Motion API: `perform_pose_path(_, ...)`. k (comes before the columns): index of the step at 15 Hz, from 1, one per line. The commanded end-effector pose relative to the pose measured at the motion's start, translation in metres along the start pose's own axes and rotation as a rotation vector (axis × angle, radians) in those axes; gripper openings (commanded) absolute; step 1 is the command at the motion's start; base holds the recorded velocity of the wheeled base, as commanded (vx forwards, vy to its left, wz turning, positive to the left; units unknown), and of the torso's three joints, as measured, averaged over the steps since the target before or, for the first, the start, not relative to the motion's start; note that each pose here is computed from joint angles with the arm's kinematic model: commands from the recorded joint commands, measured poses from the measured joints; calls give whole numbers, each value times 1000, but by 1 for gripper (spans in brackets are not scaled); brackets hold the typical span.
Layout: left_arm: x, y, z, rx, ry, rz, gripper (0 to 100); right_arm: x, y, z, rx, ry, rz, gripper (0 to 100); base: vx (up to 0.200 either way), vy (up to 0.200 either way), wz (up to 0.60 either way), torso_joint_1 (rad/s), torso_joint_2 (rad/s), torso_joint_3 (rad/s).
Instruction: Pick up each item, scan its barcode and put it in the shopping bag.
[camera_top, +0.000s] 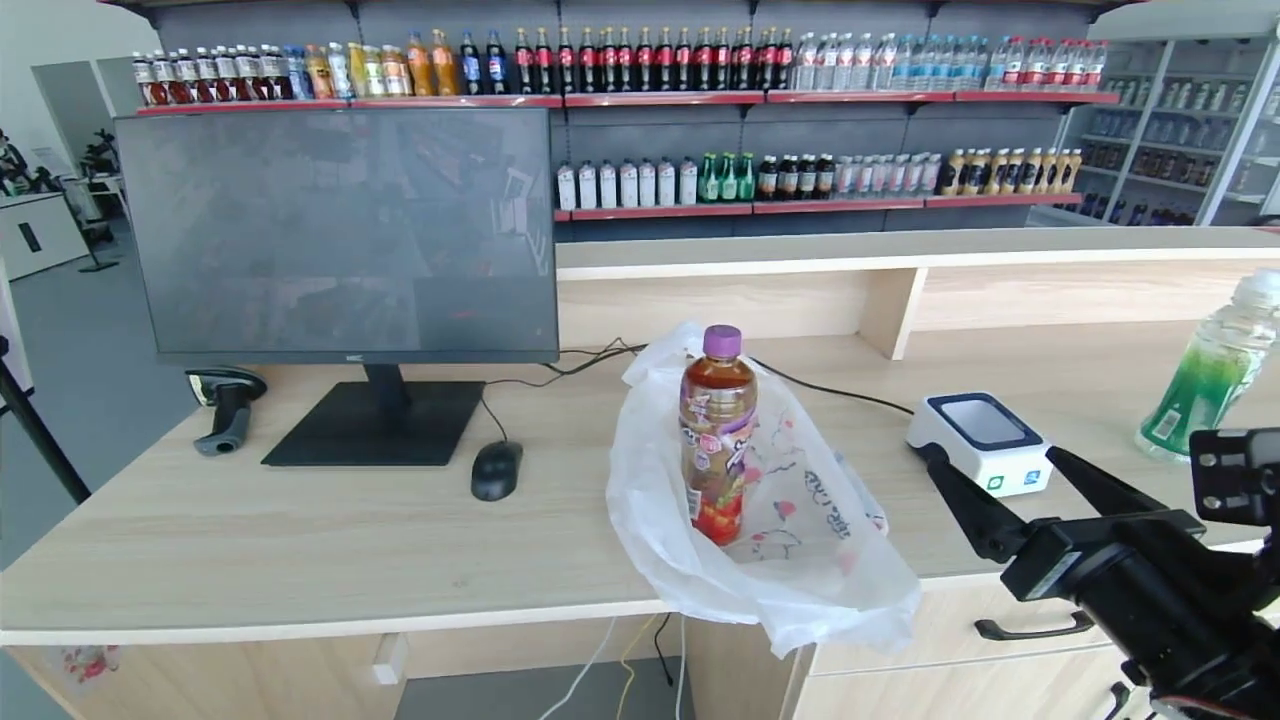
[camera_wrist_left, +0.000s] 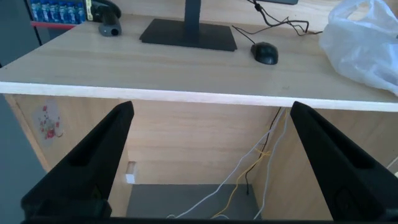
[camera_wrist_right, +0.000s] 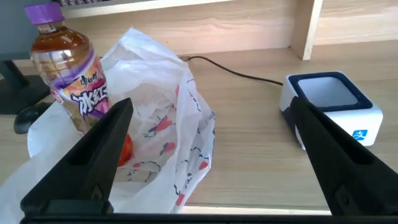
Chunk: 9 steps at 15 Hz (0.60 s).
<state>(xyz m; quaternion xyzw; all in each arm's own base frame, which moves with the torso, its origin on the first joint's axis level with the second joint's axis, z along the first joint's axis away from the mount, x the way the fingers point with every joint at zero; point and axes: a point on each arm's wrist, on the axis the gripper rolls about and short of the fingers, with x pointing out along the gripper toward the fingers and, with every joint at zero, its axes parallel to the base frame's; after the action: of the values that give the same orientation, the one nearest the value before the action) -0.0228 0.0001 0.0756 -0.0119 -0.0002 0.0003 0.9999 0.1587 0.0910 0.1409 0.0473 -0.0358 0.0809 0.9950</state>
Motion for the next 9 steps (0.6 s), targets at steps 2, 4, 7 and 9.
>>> perform_pose_path(2,0,0,0,-1,-1,2,100,-4,0,-4,-33,21,11,100,0,-200,0,2,2,0)
perform_pose_path(4,0,0,0,-2,-1,2,100,-2,2,-2,-34,10,16,100,0,-200,0,7,5,2)
perform_pose_path(7,0,0,0,-2,-1,2,100,-3,2,-3,-36,14,16,100,0,-200,0,4,2,2)
perform_pose_path(9,0,0,0,-4,-1,2,100,-3,2,-3,-36,15,16,100,0,-200,0,2,-2,9)
